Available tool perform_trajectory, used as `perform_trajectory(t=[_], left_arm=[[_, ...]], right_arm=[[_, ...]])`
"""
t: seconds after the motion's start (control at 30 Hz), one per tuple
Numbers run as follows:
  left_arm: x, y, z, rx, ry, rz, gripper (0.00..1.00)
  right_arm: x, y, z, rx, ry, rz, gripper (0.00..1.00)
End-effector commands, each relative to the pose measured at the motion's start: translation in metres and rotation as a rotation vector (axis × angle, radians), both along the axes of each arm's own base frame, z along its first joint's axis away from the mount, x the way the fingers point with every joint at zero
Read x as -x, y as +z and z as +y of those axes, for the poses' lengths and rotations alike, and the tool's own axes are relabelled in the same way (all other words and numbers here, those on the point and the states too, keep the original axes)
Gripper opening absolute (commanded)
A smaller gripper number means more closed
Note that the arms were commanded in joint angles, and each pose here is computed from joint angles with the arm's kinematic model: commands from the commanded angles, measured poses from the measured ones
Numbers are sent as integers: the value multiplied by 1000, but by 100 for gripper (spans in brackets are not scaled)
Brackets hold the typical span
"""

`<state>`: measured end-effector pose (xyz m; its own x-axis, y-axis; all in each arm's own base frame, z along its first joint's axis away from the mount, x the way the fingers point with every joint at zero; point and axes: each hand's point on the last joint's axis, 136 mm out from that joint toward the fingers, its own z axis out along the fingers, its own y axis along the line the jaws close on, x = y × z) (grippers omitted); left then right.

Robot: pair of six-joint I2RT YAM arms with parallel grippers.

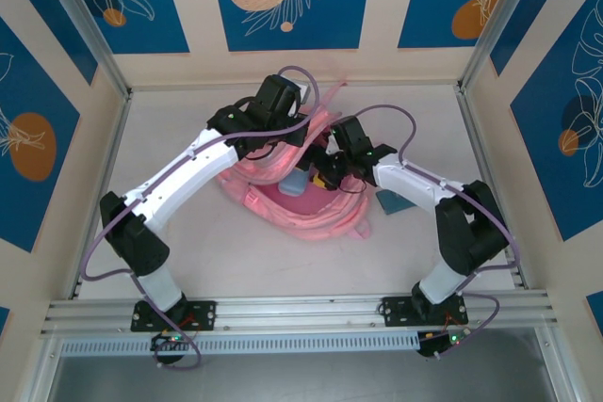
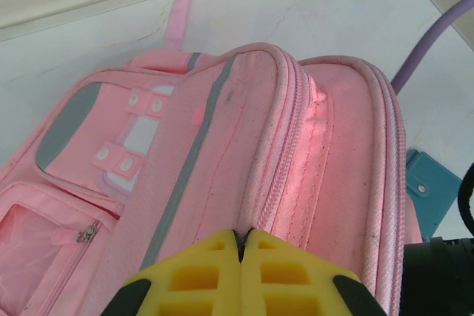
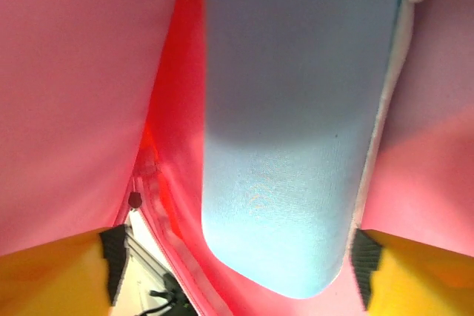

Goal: Pack books, pencil case, and school supplies into a backpack

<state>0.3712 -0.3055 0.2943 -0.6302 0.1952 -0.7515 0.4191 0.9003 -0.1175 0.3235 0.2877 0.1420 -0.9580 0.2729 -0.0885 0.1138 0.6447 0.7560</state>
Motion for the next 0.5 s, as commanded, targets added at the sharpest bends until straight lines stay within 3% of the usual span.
perform_trajectory(t=[0.0, 0.2, 0.47], left_arm=[[-17, 48, -7, 133, 19, -109, 0], [-16, 42, -6, 123, 18, -89, 0], [-16, 28, -5, 119, 27, -55, 0]], right_arm=[[2, -5, -6, 10, -28, 11, 71], [-6, -23, 3, 13, -42, 34, 42], [-33, -27, 36, -64, -28, -15, 27]])
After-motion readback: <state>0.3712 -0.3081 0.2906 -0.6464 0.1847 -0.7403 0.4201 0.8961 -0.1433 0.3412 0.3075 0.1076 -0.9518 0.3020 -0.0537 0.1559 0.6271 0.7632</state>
